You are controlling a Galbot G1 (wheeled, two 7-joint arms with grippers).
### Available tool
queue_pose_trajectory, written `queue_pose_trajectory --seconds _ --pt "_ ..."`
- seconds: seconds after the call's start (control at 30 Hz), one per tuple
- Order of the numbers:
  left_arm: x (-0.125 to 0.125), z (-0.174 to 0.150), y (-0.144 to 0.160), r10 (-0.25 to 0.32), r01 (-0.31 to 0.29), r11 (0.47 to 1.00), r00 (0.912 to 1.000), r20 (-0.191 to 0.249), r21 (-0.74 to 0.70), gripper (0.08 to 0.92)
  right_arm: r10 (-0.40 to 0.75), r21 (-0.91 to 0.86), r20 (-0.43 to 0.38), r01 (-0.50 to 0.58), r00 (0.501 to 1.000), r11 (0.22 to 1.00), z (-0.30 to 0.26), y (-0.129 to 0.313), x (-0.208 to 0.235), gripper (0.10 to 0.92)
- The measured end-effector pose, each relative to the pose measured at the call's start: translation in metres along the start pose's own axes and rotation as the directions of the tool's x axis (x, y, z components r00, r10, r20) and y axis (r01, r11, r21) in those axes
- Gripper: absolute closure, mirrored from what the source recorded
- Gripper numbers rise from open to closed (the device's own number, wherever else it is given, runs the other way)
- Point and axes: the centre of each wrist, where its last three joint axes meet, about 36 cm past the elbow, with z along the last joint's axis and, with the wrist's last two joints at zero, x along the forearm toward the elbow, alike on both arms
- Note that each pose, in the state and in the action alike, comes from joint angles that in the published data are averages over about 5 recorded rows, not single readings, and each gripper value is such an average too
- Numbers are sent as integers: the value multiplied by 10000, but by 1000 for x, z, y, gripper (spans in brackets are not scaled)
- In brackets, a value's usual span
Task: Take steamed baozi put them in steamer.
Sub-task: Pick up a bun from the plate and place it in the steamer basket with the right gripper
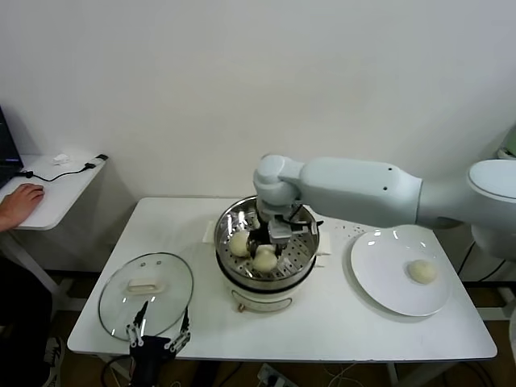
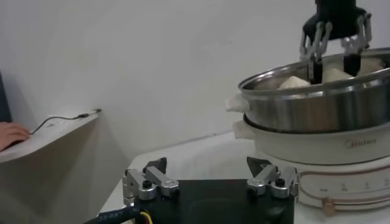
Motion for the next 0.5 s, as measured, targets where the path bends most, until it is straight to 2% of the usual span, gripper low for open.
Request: queue_pose_trajectory --seconds 0.2,0.4,0.5 --pt "0 3 -1 11 -10 10000 10000 -77 60 177 2 -108 199 1 9998 9999 -4 5 -11 395" --pt "-1 3 -1 8 -7 10000 10000 -67 77 177 32 -236 176 -27 9998 9997 -3 8 -11 246" --pt "-1 4 -1 11 -10 10000 10000 -81 83 177 101 -299 120 -97 9999 9995 -1 10 -7 207"
